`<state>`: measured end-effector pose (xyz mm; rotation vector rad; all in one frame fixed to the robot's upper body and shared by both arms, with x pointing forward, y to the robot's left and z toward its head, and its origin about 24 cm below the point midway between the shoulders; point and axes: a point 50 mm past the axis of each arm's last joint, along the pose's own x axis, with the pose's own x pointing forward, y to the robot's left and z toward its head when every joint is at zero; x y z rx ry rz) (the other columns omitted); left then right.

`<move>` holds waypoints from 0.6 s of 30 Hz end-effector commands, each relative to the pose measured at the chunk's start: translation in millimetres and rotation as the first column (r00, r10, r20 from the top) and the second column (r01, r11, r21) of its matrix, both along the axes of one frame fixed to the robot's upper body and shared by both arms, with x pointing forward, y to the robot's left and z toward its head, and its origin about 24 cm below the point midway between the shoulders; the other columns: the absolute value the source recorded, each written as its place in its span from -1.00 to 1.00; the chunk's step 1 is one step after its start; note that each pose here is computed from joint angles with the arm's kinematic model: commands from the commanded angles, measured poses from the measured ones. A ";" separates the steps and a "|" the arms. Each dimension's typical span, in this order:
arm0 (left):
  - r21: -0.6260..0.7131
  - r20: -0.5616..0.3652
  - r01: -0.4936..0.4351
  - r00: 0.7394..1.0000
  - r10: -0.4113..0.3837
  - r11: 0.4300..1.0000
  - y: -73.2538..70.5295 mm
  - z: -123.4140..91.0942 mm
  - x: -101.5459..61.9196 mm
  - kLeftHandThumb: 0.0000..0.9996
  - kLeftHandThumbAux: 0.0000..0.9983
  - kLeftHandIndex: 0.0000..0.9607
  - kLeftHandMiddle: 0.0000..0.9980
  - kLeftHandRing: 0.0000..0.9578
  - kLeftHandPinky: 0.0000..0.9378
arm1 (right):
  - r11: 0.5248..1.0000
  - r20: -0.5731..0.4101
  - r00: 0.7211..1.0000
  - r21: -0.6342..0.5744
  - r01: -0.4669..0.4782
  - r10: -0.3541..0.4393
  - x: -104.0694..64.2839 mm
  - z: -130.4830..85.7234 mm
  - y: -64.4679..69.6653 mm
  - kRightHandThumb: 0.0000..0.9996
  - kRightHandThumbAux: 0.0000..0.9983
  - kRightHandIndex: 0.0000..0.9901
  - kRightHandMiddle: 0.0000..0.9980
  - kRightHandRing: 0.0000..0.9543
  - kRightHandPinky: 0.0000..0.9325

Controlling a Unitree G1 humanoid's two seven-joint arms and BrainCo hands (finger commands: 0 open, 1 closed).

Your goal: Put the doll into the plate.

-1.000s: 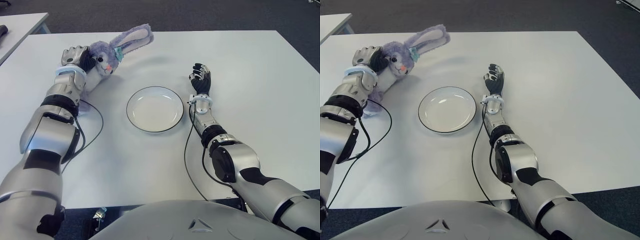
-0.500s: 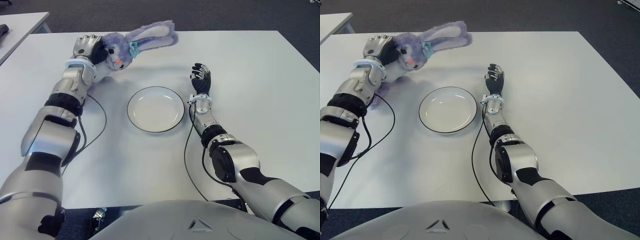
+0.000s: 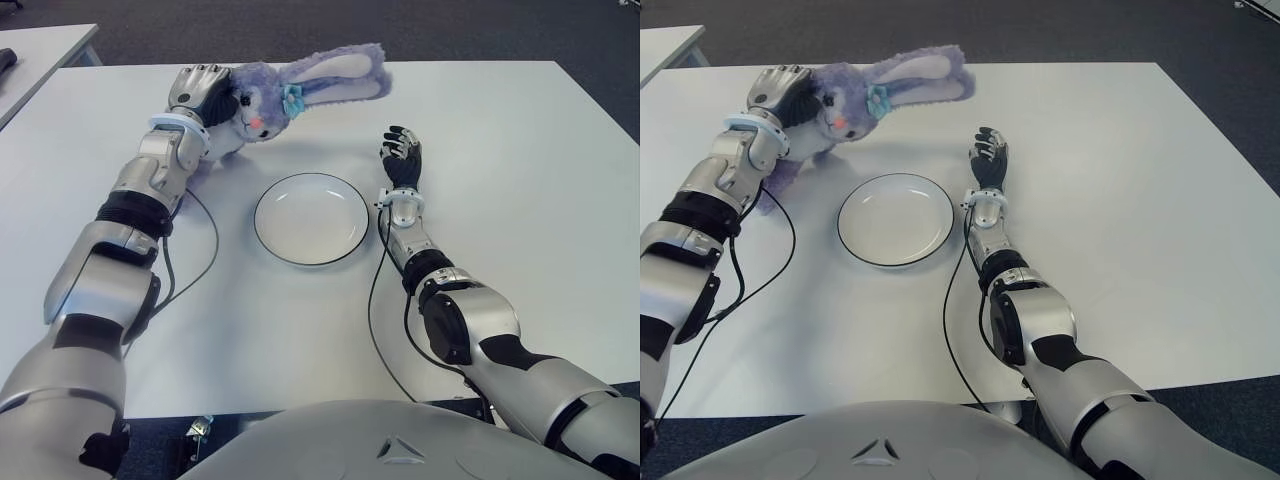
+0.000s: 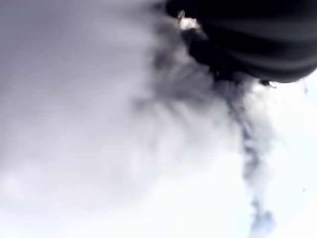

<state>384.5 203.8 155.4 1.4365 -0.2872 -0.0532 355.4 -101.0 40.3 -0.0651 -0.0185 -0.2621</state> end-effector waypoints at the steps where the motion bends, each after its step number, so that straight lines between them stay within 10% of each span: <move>1: 0.033 -0.035 0.043 0.999 -0.042 0.999 -4.2 5.3 -6.2 0.91 0.29 -0.15 0.04 0.03 -0.61 | 0.999 -0.492 0.871 0.031 0.013 0.004 -80.6 -109.3 13.3 0.29 0.79 -0.53 -0.40 -0.43 -0.48; 15: 0.108 -0.030 0.117 0.993 -0.114 0.987 -11.5 20.1 -15.3 0.91 0.29 -0.17 0.05 0.05 -0.39 | 1.000 -0.499 0.866 0.025 0.004 0.009 -80.5 -109.5 14.6 0.19 0.80 -0.51 -0.44 -0.46 -0.49; 18: 0.121 -0.038 0.135 0.991 -0.131 0.983 -15.5 20.5 -19.1 0.91 0.30 -0.19 0.03 0.07 0.28 | 1.000 -0.499 0.866 0.022 0.001 0.010 -80.7 -109.7 14.4 0.15 0.81 -0.52 -0.45 -0.47 -0.51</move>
